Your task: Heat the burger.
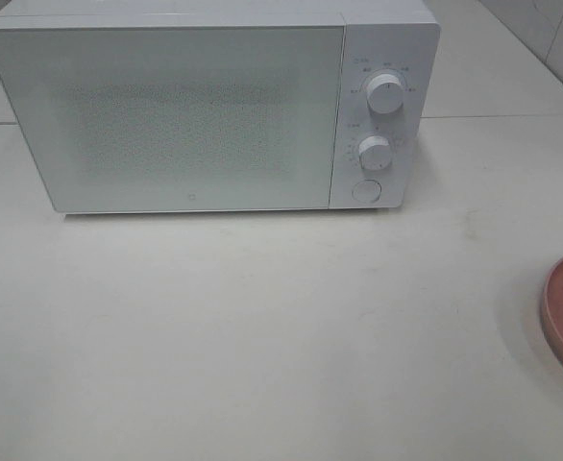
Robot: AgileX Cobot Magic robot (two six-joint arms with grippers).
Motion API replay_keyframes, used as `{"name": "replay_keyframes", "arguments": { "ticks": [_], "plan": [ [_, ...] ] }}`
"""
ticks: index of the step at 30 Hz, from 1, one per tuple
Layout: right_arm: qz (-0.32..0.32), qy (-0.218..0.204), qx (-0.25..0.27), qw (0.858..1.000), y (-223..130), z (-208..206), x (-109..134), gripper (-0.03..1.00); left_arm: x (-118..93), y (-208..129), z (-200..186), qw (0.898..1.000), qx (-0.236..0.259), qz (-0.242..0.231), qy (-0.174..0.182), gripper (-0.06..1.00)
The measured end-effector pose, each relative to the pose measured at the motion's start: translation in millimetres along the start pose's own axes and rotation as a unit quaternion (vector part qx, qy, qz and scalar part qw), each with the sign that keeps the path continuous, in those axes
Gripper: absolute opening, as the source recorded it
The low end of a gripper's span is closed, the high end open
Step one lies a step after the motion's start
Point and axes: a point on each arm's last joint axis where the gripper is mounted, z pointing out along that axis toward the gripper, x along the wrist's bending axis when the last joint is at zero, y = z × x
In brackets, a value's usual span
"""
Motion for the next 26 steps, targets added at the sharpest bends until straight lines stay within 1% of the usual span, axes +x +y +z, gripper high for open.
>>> {"name": "replay_keyframes", "arguments": {
  "ticks": [26],
  "plan": [
    [0.000, 0.000, 0.000, 1.000, 0.0, 0.0, 0.0, 0.76, 0.0, 0.0, 0.0, 1.000, 0.000, 0.000, 0.000, 0.97]
  ]
}}
